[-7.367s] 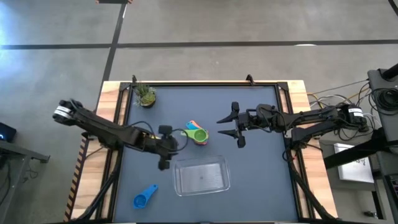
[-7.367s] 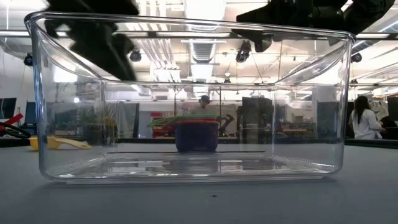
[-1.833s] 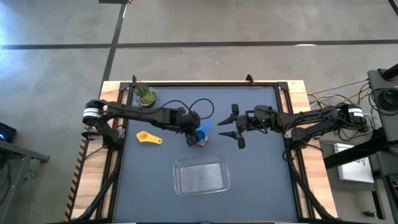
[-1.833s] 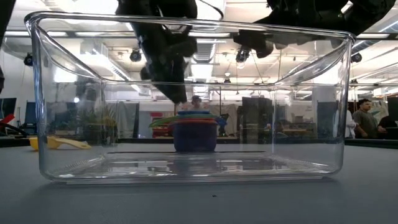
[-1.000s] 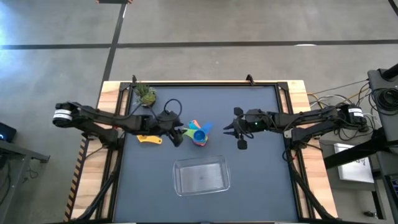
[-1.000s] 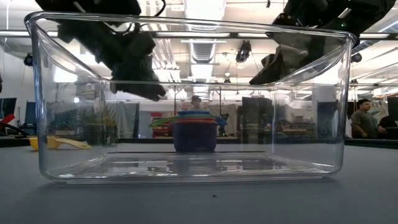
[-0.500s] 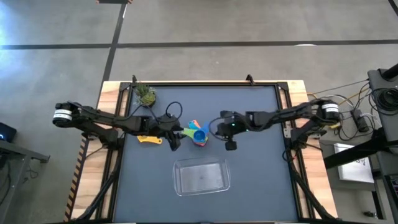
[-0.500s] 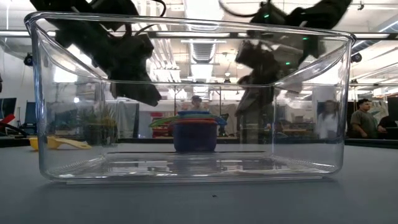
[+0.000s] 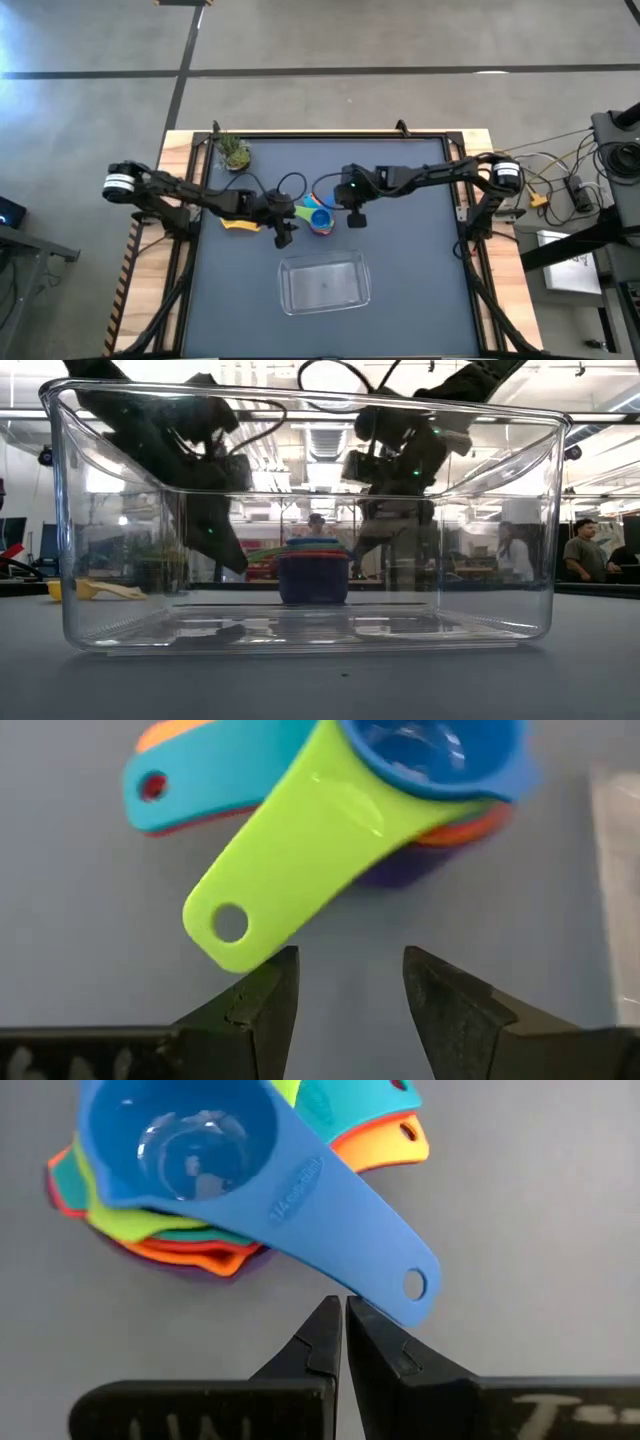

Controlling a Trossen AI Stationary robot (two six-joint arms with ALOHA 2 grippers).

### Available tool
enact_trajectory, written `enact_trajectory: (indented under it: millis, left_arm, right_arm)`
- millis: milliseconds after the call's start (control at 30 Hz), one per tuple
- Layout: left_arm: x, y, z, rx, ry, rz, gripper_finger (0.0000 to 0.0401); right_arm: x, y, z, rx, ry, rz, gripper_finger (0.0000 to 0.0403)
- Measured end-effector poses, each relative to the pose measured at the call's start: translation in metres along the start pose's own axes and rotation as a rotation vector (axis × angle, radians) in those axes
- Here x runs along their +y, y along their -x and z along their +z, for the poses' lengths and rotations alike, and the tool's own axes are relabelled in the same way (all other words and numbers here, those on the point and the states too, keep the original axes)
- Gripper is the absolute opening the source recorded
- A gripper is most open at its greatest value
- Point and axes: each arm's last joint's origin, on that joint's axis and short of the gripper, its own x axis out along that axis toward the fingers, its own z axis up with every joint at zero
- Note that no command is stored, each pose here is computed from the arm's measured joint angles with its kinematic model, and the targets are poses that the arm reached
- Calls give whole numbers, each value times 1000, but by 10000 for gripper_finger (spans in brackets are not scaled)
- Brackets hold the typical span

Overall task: Nest measuring cups in basket
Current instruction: Stack the blue measuring cup on top of the green measuring cup, then stack the yellow measuring cup on top of the blue measuring cup

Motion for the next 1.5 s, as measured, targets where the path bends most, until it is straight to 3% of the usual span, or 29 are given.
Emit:
enact_trajectory:
  millis: [367,833,1000,1200,1500]
  left_arm:
    - [16,-5,17,-64,62,172,164]
    - [18,-14,25,-145,21,157,164]
    - [17,-11,29,-155,5,156,164]
    - [19,12,24,-80,3,194,164]
    - [24,80,7,39,104,261,164]
  right_arm:
    - [-17,-18,20,19,58,11,8]
    - [-25,-30,41,-27,77,25,8]
    - [-27,-27,44,-35,31,-33,8]
    - [-29,-1,43,18,-13,-59,8]
    - [-12,41,36,-52,-41,-54,9]
